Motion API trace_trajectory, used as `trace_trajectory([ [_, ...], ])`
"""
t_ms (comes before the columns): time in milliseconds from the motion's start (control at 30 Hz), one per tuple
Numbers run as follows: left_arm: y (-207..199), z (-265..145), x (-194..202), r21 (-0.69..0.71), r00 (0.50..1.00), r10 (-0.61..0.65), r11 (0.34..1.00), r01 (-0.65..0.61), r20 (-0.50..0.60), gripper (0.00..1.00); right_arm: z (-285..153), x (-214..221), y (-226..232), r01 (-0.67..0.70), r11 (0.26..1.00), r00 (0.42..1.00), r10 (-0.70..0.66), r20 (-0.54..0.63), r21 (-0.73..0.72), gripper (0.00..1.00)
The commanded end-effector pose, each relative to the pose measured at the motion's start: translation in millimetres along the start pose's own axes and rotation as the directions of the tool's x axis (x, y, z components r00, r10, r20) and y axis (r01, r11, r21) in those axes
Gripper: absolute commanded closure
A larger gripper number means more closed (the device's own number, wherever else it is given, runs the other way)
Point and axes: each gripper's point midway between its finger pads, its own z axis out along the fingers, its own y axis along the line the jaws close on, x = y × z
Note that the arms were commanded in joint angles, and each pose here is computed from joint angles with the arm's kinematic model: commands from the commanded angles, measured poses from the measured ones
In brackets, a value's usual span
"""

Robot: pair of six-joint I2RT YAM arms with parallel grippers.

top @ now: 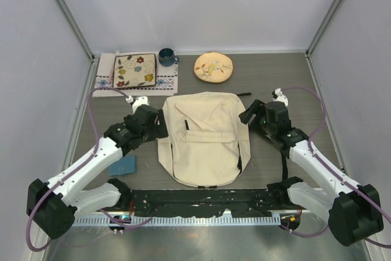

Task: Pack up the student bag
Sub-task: Unzip the student bag at the center of the board, then move the stationery to the center of the board.

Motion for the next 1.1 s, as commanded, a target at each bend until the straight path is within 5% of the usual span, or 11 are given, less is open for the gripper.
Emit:
trace_trajectory([
  [0, 25.9, -1.1, -10.6, -0.052, 0.992, -0.118, 0.991, 0.120, 0.042, 0.00, -14.9, 0.6, 33.2, 0.007, 0.989, 0.998, -0.017, -0.068, -0.146, 0.25],
  [533, 124.4, -20.2, -4.9, -0.182, 0.844, -0.519, 0.824, 0.536, 0.135, 0.00, -42.3, 25.8, 102.0, 0.057, 0.930, 0.983, -0.116, -0.140, -0.364, 0.24],
  [833, 144.3, -20.3, 16.3, -0.265, 0.715, -0.682, 0.669, 0.694, 0.153, 0.00, -47.1, 62.2, 117.5, 0.049, 0.913, 0.969, -0.141, -0.202, -0.405, 0.24],
  [1067, 164.5, -22.0, 62.1, -0.430, 0.581, -0.787, 0.461, 0.776, 0.206, 0.00, -45.4, 65.7, 112.8, 0.034, 0.922, 0.972, -0.121, -0.203, -0.385, 0.24],
])
